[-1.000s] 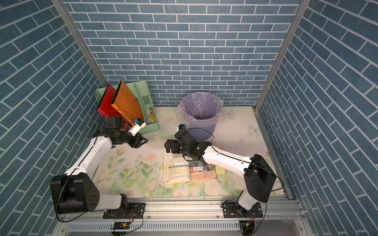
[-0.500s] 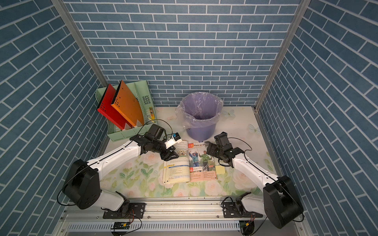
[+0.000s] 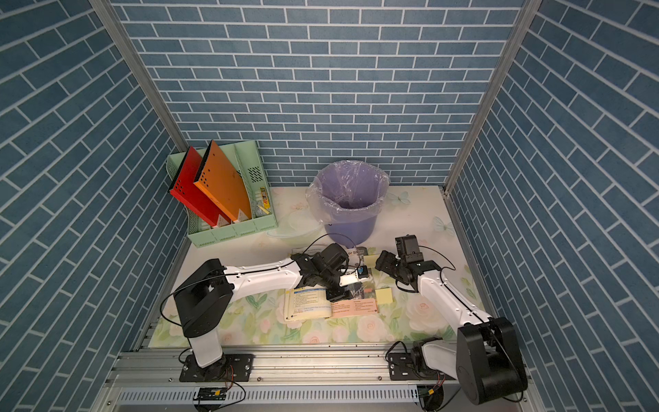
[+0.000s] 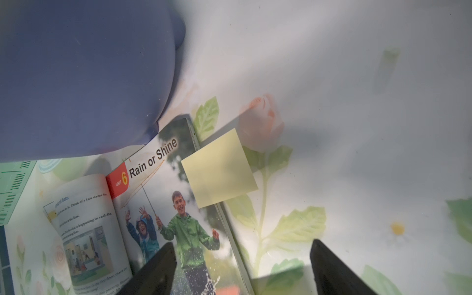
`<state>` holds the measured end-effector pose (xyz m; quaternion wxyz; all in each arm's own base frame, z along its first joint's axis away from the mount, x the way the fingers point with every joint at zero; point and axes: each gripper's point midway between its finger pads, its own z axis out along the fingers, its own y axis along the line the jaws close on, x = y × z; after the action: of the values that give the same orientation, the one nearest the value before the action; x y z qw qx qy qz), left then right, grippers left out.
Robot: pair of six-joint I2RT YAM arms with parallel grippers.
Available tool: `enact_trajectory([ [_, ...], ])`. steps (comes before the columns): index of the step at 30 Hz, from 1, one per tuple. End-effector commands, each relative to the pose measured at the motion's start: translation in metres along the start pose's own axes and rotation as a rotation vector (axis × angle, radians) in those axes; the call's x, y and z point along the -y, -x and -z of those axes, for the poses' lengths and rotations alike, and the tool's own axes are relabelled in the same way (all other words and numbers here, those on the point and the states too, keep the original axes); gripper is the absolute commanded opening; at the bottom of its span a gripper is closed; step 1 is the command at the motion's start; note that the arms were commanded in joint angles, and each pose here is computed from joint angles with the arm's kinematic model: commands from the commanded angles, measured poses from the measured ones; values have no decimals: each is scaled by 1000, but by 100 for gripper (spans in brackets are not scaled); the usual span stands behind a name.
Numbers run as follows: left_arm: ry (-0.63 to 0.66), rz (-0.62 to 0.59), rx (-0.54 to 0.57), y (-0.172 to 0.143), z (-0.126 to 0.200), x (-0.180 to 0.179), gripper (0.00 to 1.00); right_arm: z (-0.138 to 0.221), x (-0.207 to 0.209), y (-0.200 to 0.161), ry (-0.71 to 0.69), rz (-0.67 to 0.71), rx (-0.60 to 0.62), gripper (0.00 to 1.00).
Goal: Peel off the used sticky note
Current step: Adjust the book at the center of the board, then tear off the note from the book.
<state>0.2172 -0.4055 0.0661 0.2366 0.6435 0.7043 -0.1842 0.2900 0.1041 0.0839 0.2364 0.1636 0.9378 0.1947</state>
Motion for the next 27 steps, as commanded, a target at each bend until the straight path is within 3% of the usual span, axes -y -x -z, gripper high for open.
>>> enact_trajectory([
  [1,88,-35,-82,-22,-13,-15,60,-5,1,-6,44,12,-38,85],
  [9,110,-51,-190,-88,11,-10,60,-23,-10,-16,139,22,-95,89],
  [16,145,-22,-243,-127,45,-19,59,-39,-23,-25,239,16,-151,85],
  [20,152,-13,-236,-122,57,-20,60,-42,-30,-35,300,-1,-181,81],
  [27,134,46,-92,-66,57,-34,61,-54,-23,-46,318,-34,-194,73],
])
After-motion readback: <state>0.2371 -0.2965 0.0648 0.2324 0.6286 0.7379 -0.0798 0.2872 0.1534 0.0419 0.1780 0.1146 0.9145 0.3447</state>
